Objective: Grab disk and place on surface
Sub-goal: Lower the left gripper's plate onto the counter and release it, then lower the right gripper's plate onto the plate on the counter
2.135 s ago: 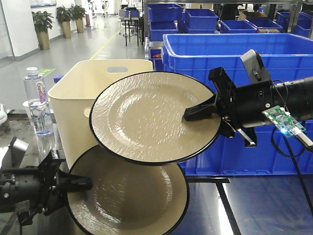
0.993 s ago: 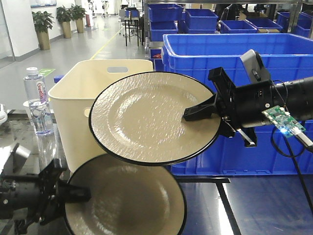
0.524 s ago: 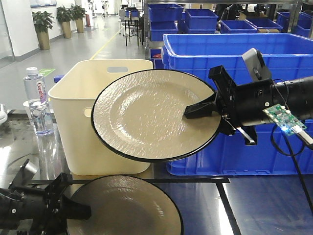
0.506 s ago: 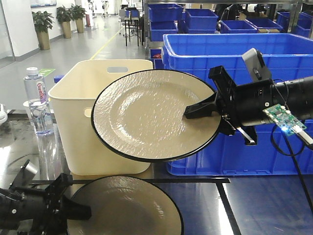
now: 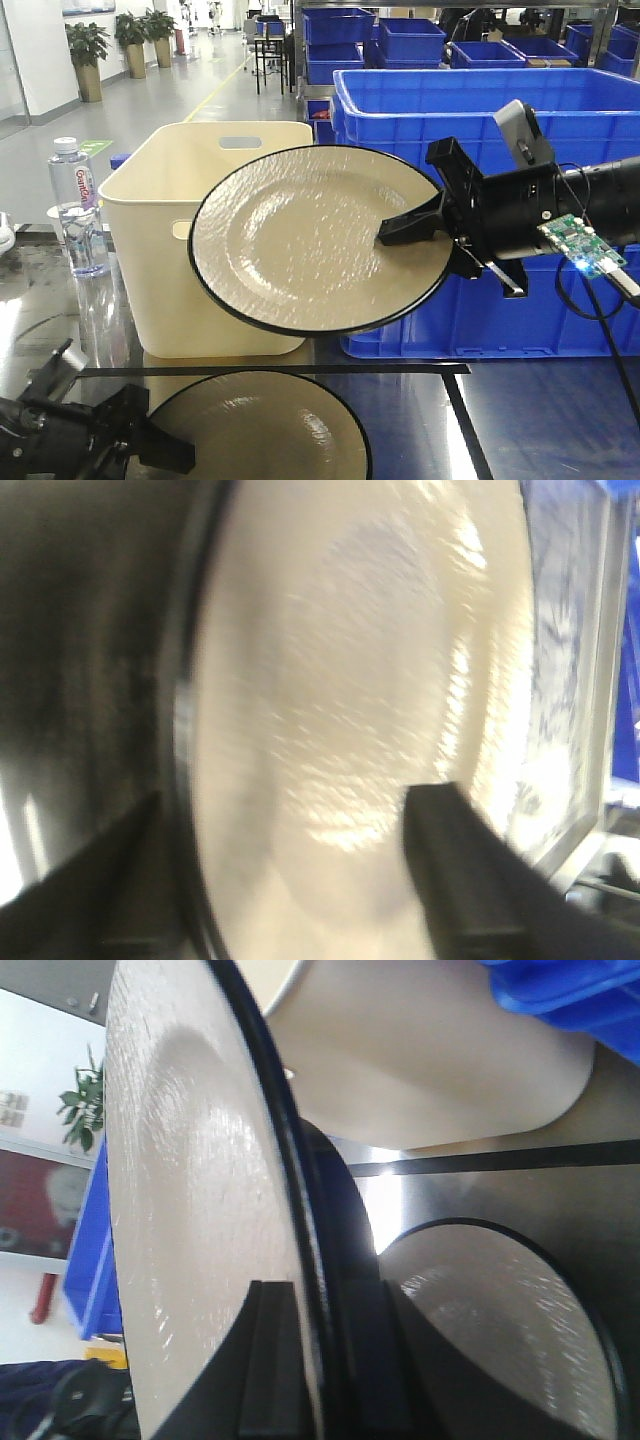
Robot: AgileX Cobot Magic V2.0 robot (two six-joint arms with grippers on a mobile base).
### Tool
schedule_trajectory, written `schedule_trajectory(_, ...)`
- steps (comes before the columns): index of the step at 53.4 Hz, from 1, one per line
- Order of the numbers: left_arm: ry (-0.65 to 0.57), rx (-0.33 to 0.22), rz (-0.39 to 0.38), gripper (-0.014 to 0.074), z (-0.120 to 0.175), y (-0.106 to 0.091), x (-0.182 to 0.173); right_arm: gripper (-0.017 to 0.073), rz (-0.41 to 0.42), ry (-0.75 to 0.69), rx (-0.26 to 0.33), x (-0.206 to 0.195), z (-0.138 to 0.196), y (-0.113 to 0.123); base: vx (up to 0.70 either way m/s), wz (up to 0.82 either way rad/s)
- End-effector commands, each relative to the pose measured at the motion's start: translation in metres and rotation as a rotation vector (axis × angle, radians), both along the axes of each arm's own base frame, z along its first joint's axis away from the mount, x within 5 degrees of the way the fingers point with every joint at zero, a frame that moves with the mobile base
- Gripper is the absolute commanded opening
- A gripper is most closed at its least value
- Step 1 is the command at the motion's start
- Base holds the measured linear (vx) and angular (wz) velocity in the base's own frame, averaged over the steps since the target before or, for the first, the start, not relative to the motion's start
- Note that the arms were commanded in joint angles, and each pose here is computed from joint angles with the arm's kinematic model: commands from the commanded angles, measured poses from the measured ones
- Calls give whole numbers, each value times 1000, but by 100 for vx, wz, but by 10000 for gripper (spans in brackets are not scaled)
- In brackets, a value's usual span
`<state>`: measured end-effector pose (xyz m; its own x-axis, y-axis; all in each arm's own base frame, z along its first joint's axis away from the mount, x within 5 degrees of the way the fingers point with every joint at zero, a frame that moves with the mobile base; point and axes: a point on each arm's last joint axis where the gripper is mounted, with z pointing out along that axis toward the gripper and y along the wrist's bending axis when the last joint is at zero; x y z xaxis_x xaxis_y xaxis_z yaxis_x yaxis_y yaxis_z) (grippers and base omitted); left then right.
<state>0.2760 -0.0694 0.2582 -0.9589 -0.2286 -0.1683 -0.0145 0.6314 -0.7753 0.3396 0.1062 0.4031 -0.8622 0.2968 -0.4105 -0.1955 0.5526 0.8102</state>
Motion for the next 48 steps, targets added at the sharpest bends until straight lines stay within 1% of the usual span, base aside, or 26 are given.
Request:
schedule_trajectory(1, -124, -6, 10, 558, 32, 2, -8, -8, -28, -99, 57, -12, 32, -2, 0, 0)
schedule_trajectory(6, -204, 89, 47, 558, 43, 16, -15, -8, -39, -97, -8, -11, 28, -4, 0, 0)
schedule_trajectory(10, -250, 139, 80, 558, 52, 26, -22, -8, -47, -89, -47, -11, 24, -6, 0, 0)
schedule_trajectory(12, -269, 153, 91, 558, 56, 30, -25, -8, -46, -89, -69, -11, 23, -7, 0, 0)
schedule_trajectory(16, -305, 165, 110, 558, 65, 34, -32, -8, -38, -80, -96, -10, 19, -7, 0, 0)
schedule_trajectory(22, -372, 173, 136, 558, 80, 36, -43, -8, 13, -37, -102, -9, 11, 1, 0, 0)
schedule_trajectory(25, -420, 181, 154, 558, 88, 37, -49, -8, 44, -21, -117, -7, 3, 10, 0, 0)
schedule_trajectory(30, -520, 199, 211, 558, 104, 38, -60, -8, 93, -7, -161, -3, -12, 32, 0, 0)
schedule_trajectory(38, -651, 234, 290, 558, 123, 42, -73, -8, 148, -4, -199, 3, -34, 65, 0, 0)
schedule_trajectory(44, -705, 266, 310, 558, 130, 44, -81, -6, 206, -19, -231, 4, -46, 81, 0, 0)
schedule_trajectory(48, -713, 266, 310, 558, 132, 44, -83, -3, 227, -11, -244, 5, -53, 86, 0, 0)
